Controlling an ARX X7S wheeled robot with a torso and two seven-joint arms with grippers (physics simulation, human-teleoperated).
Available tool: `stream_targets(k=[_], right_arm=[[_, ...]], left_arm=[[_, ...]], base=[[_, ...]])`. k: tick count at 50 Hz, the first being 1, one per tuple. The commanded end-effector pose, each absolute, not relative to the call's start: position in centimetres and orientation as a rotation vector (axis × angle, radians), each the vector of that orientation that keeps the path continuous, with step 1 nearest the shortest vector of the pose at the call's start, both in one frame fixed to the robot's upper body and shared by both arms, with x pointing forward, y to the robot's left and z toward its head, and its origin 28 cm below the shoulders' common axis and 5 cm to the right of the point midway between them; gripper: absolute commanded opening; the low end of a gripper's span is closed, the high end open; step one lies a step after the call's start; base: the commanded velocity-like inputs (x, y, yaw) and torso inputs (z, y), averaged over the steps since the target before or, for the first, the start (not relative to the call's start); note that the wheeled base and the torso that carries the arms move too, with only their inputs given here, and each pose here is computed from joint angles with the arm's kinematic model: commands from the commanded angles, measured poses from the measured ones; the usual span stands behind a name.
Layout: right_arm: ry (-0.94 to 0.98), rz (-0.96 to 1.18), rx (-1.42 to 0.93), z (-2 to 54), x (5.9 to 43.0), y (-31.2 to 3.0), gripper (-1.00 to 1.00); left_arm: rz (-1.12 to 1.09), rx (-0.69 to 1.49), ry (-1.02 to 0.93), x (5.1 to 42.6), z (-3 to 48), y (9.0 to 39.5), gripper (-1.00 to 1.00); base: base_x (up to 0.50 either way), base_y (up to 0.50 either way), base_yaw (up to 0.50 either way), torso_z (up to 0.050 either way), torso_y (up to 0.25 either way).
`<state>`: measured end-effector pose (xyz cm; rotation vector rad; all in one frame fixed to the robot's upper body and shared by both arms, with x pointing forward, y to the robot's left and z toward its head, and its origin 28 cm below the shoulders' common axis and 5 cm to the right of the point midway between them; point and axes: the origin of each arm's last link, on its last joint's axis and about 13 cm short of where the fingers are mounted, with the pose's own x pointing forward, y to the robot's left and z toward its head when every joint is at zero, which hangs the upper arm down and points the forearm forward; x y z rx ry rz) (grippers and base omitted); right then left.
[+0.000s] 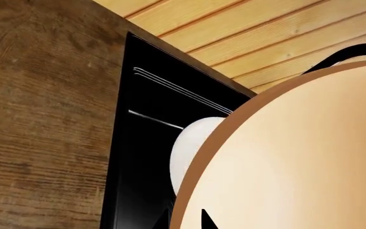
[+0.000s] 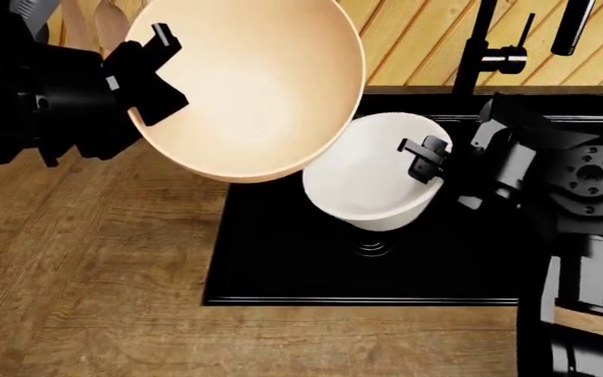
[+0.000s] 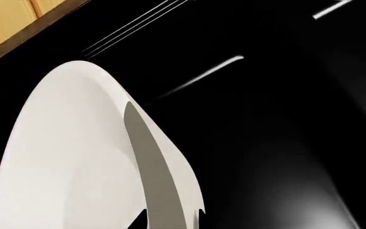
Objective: Stack the bowls in the sink.
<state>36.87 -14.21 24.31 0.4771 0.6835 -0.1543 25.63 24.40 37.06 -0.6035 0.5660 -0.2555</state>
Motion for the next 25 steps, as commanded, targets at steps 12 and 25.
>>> stream_targets(k=[12, 25], right_arm=[[0.783, -0.096, 0.272, 22.3, 37.7, -12.8, -1.00], [0.807, -0.099, 0.240, 22.1, 37.5, -12.8, 1.00]], left_arm=[[-0.280, -0.626, 0.556, 25.9, 36.9, 24.5, -1.00], [-0.280, -0.628, 0.551, 25.7, 37.0, 24.6, -1.00]], base=[[0.00, 0.00, 0.00, 0.000, 0.001], [0.00, 0.00, 0.00, 0.000, 0.000]])
